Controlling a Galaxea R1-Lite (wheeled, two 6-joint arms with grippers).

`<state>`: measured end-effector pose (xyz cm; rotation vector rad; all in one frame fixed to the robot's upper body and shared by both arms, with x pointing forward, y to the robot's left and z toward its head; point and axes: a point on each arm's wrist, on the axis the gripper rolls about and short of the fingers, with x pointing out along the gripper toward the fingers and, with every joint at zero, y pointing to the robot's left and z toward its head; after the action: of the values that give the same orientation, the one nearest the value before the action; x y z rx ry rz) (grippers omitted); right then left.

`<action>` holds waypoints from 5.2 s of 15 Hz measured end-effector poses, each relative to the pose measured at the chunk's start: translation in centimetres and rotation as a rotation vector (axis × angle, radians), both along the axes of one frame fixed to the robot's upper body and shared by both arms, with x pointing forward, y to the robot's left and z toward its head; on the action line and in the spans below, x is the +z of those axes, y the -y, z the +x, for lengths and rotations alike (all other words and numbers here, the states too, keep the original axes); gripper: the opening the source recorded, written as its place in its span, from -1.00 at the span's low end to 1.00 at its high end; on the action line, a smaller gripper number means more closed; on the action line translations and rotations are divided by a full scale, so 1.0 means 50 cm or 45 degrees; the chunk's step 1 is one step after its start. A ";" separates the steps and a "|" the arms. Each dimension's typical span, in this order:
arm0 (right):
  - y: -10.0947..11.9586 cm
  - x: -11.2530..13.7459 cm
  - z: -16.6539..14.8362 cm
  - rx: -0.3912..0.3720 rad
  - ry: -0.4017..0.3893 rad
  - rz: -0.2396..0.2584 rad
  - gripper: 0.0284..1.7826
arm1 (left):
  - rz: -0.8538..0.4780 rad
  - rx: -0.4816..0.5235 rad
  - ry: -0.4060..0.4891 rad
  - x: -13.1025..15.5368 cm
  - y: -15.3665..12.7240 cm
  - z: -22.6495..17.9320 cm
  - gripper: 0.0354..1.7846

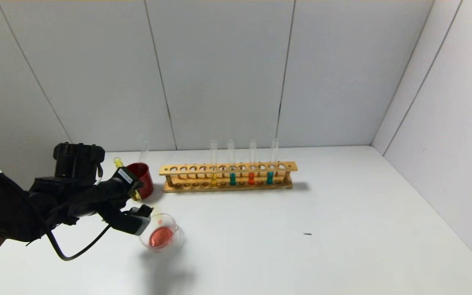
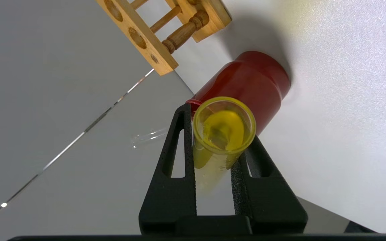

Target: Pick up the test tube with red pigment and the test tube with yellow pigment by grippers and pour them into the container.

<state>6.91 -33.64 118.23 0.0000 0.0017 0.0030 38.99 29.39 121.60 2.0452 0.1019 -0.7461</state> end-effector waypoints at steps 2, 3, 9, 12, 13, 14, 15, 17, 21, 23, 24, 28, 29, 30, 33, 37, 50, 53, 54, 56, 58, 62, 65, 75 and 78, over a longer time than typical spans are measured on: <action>0.000 0.000 0.000 -0.001 0.000 0.000 0.96 | 0.045 -0.031 0.008 -0.003 0.001 0.004 -0.65; 0.000 0.000 0.000 -0.001 0.000 0.000 0.96 | 0.064 -0.046 0.012 -0.004 0.003 0.007 -0.65; 0.000 0.000 0.000 -0.001 0.000 0.000 0.96 | 0.137 -0.102 0.040 -0.009 0.010 0.030 -0.65; 0.000 0.000 0.000 -0.001 0.000 0.000 0.96 | 0.196 -0.151 0.084 -0.005 0.016 0.037 -0.65; 0.000 0.000 0.000 -0.001 0.000 0.000 0.96 | 0.210 -0.162 0.096 -0.004 0.017 0.038 -0.65; 0.000 0.000 0.000 -0.001 0.000 0.000 0.96 | 0.216 -0.169 0.108 -0.002 0.018 0.039 -0.65; 0.000 0.000 0.000 -0.001 0.000 0.000 0.96 | 0.224 -0.180 0.117 0.000 0.022 0.039 -0.65; 0.000 0.000 0.000 -0.001 0.000 0.000 0.96 | 0.248 -0.205 0.138 0.004 0.026 0.036 -0.65; 0.000 0.000 0.000 -0.001 0.000 0.000 0.96 | 0.292 -0.240 0.177 0.018 0.029 0.029 -0.65; 0.000 0.000 0.000 -0.001 0.000 0.000 0.96 | 0.323 -0.261 0.226 0.033 0.032 0.024 -0.65; 0.000 0.000 0.000 -0.001 0.000 0.000 0.96 | 0.344 -0.270 0.262 0.041 0.033 0.022 -0.65; 0.000 0.000 0.000 -0.001 0.000 0.000 0.96 | 0.353 -0.270 0.282 0.050 0.031 0.007 -0.65; 0.000 0.000 0.000 -0.001 0.000 0.000 0.96 | 0.353 -0.269 0.284 0.051 0.031 0.005 -0.65; 0.000 0.000 0.000 -0.001 0.000 0.000 0.96 | 0.353 -0.269 0.285 0.052 0.030 0.003 -0.65; 0.000 0.000 0.000 0.000 0.000 0.000 0.96 | 0.337 -0.260 0.275 0.052 0.028 -0.009 -0.65; 0.000 0.000 0.000 0.000 0.000 0.000 0.96 | 0.052 -0.085 0.253 0.077 0.019 -0.024 -0.65; 0.000 0.000 0.000 -0.001 0.000 0.000 0.96 | -1.950 0.909 0.093 0.202 0.013 0.018 -0.65; 0.000 0.000 0.000 0.000 0.000 0.000 0.96 | -2.108 0.977 0.019 0.182 0.009 0.067 -0.65; 0.000 0.000 0.000 0.000 0.000 0.000 0.96 | -2.107 0.998 0.018 0.171 0.004 0.079 -0.65; 0.000 0.000 0.000 -0.001 0.000 0.000 0.96 | -2.099 1.045 0.011 0.146 -0.007 0.100 -0.65; 0.000 0.000 0.000 -0.001 0.000 0.000 0.96 | -2.106 1.086 -0.016 0.121 -0.012 0.114 -0.65; 0.000 0.000 0.000 -0.001 0.000 0.000 0.96 | -2.125 1.109 -0.046 0.075 -0.012 0.145 -0.65; 0.000 0.000 0.000 -0.001 0.000 0.000 0.96 | -2.125 1.116 -0.042 0.039 -0.016 0.166 -0.64; 0.000 0.000 0.000 -0.001 0.000 0.000 0.96 | -2.111 1.160 -0.045 0.021 -0.028 0.172 0.69; 0.000 0.000 0.000 -0.001 0.000 0.000 0.96 | -2.126 1.116 -0.009 0.056 -0.029 0.158 0.94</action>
<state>6.91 -33.64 118.23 0.0000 0.0017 0.0021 46.91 30.84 124.42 0.2828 0.2442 -0.0733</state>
